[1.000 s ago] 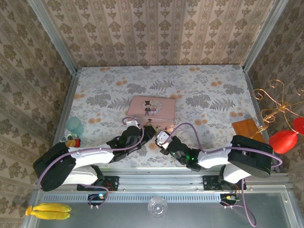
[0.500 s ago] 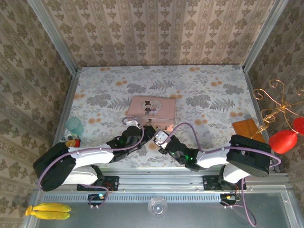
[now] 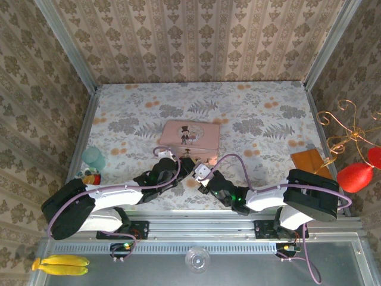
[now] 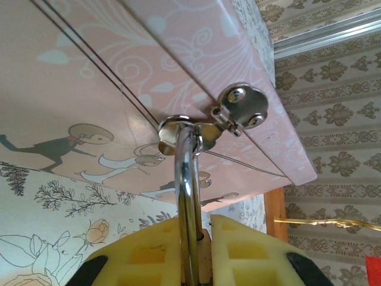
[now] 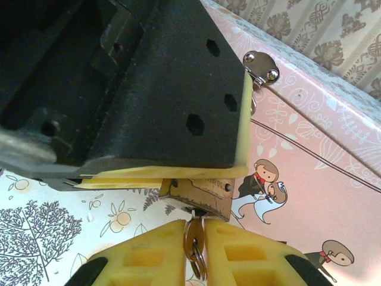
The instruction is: Unlock the padlock with the key
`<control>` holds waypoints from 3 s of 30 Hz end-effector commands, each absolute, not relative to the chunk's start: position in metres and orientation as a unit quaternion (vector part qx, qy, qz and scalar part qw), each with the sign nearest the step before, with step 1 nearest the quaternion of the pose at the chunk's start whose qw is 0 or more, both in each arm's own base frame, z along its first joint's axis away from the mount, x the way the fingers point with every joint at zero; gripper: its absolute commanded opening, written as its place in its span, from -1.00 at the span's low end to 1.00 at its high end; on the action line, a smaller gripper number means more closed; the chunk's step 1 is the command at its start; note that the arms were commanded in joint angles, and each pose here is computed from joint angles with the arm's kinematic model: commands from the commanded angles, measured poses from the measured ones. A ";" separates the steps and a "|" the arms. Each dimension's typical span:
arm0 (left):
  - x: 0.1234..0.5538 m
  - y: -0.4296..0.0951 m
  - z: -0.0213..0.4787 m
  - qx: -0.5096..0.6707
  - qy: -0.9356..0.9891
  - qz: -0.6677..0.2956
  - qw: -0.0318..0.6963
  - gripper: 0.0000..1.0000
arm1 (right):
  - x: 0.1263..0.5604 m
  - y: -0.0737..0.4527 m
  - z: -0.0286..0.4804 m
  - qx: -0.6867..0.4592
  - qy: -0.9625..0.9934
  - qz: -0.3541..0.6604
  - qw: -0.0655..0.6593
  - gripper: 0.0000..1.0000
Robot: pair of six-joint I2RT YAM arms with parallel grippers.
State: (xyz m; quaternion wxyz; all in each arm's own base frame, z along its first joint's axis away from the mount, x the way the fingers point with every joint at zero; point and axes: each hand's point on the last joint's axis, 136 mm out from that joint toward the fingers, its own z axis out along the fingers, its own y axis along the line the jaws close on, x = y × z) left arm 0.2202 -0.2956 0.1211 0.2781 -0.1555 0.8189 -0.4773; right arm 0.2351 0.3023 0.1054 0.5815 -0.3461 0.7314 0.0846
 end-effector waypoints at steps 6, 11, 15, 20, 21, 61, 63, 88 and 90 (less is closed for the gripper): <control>0.227 -0.305 0.145 -0.155 0.791 -0.514 0.293 -1.00 | 0.238 0.303 0.125 -0.284 0.747 0.121 0.589 -0.71; 0.227 -0.306 0.142 -0.154 0.793 -0.512 0.292 -1.00 | 0.242 0.293 0.127 -0.214 0.776 0.139 0.577 -0.74; 0.227 -0.303 0.134 -0.161 0.795 -0.506 0.292 -1.00 | 0.240 0.285 0.128 -0.117 0.808 0.198 0.542 -0.77; 0.229 -0.301 0.126 -0.154 0.809 -0.484 0.296 -1.00 | 0.232 0.286 0.107 -0.031 0.847 0.261 0.462 -0.84; 0.229 -0.300 0.122 -0.154 0.812 -0.479 0.297 -1.00 | 0.231 0.285 0.103 -0.019 0.850 0.269 0.453 -0.85; 0.230 -0.297 0.055 0.041 0.936 -0.209 0.282 -1.00 | 0.257 0.228 0.094 0.048 0.906 0.270 0.321 0.24; 0.233 -0.288 0.051 0.039 0.935 -0.202 0.288 -1.00 | 0.257 0.232 0.096 0.037 0.905 0.278 0.320 0.24; 0.230 -0.254 0.056 0.061 0.924 -0.208 0.315 -0.33 | 0.246 0.274 0.116 -0.016 0.897 0.327 0.299 0.14; 0.230 -0.249 0.058 0.057 0.922 -0.211 0.318 -0.30 | 0.244 0.279 0.119 -0.022 0.896 0.330 0.298 0.13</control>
